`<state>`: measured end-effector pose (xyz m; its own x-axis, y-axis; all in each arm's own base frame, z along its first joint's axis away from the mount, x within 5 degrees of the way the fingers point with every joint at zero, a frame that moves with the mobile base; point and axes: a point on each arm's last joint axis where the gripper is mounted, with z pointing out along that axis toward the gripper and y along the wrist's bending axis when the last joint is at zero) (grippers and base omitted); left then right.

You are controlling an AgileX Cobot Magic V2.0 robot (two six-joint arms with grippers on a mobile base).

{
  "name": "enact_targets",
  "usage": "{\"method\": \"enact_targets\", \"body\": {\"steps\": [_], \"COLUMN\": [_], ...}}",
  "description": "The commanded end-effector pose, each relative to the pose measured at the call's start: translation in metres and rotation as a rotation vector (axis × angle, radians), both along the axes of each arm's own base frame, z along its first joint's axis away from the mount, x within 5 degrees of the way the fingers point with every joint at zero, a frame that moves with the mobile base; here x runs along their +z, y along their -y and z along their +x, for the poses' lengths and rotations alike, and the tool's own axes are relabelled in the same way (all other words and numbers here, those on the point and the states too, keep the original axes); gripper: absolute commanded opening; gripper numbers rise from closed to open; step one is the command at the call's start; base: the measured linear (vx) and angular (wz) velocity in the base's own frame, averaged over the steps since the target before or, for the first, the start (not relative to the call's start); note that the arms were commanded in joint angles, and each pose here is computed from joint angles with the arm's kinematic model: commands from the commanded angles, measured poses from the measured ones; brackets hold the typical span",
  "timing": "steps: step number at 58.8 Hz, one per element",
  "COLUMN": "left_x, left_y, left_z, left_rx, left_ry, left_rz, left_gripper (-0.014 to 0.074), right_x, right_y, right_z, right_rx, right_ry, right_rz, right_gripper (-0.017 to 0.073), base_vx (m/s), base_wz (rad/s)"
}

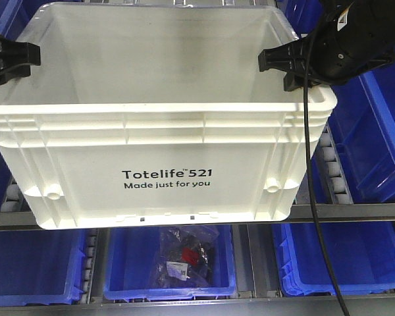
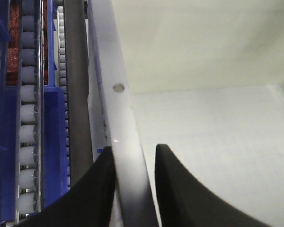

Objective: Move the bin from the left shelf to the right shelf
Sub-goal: 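Lift the white crate off the shelf with both grippers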

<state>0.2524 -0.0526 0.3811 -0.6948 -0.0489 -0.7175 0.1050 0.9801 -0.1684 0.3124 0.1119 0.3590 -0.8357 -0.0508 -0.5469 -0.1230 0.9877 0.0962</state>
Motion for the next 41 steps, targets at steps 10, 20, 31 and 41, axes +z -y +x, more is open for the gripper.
{"method": "enact_targets", "body": {"steps": [10, 20, 31, 41], "left_x": [0.0321, 0.0321, 0.0321, 0.0321], "left_y": [-0.0031, -0.0031, -0.0031, -0.0031], "left_z": [-0.0053, -0.0053, -0.0053, -0.0053], "left_rx": [-0.004, -0.004, -0.004, -0.004], "left_ry": [0.201, 0.201, 0.201, 0.201], "left_rz": [0.000, 0.000, 0.000, 0.000], "left_gripper": [0.0102, 0.0102, 0.0102, 0.0102], "right_x": [0.0369, 0.0369, 0.0369, 0.0369], "right_y": [0.0095, 0.0096, 0.0096, 0.0096], "right_z": [-0.0013, -0.0013, -0.0013, -0.0013], "right_rx": [0.002, 0.002, 0.002, 0.002], "right_ry": [0.229, 0.228, 0.228, 0.228], "right_rz": [-0.002, -0.003, -0.003, -0.003], "right_gripper": [0.0019, 0.0019, 0.0019, 0.0019], "base_vx": [0.00, 0.00, 0.00, 0.00], "base_wz": [0.00, 0.00, 0.00, 0.00]}}
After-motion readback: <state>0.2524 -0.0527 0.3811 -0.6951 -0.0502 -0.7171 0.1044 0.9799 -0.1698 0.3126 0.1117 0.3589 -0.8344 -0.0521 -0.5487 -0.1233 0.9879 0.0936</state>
